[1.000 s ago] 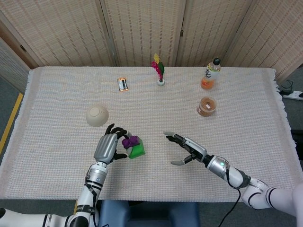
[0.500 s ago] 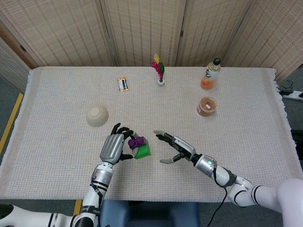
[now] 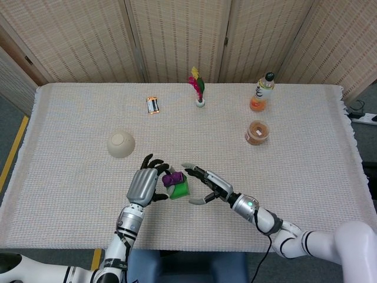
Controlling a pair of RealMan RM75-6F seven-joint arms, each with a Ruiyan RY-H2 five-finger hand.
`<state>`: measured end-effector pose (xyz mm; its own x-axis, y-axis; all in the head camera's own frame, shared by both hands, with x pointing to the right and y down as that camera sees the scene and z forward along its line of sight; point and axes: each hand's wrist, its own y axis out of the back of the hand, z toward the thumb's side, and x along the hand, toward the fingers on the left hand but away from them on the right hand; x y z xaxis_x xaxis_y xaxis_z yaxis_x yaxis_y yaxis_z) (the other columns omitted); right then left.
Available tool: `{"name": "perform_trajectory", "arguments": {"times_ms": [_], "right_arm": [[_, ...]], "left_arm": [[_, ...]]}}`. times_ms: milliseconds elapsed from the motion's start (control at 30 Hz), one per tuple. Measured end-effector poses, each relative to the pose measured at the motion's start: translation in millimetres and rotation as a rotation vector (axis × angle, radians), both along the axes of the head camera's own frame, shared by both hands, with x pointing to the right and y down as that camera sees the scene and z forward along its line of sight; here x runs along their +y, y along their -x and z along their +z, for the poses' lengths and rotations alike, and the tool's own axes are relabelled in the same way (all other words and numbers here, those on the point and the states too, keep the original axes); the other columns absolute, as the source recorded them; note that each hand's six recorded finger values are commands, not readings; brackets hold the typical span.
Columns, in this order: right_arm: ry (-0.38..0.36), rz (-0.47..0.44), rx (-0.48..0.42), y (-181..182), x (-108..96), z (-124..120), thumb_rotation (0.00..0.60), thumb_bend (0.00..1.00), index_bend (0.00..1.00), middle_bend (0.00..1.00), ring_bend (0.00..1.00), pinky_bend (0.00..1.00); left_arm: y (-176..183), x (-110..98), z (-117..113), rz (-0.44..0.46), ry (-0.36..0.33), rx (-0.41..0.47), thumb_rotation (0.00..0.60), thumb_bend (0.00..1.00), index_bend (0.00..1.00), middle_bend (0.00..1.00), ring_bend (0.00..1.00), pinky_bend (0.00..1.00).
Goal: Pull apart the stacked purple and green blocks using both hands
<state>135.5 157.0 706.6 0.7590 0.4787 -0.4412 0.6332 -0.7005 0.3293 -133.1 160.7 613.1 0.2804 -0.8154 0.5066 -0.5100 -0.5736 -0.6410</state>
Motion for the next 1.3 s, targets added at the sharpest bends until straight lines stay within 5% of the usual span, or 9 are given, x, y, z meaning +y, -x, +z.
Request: {"name": "perform_trajectory", "arguments": {"times_ms": [733,1300], "right_arm": [[-0.023,0.072,0.031,29,-2,4,0.600,0.24,0.54,0.00,0.02,0.00],[-0.036,0.101,0.095,25,4,12,0.600,0.24,0.78,0.11,0.09,0.01]], "left_arm": [[-2,2,-5,-0.001,-0.001,0.016,0.600,0.65,0.75,0.69,0.23,0.00],[-2,-7,-8,0.000,-0.031,0.004,0.600,0.65,0.75,0.70,0.24,0.00]]}}
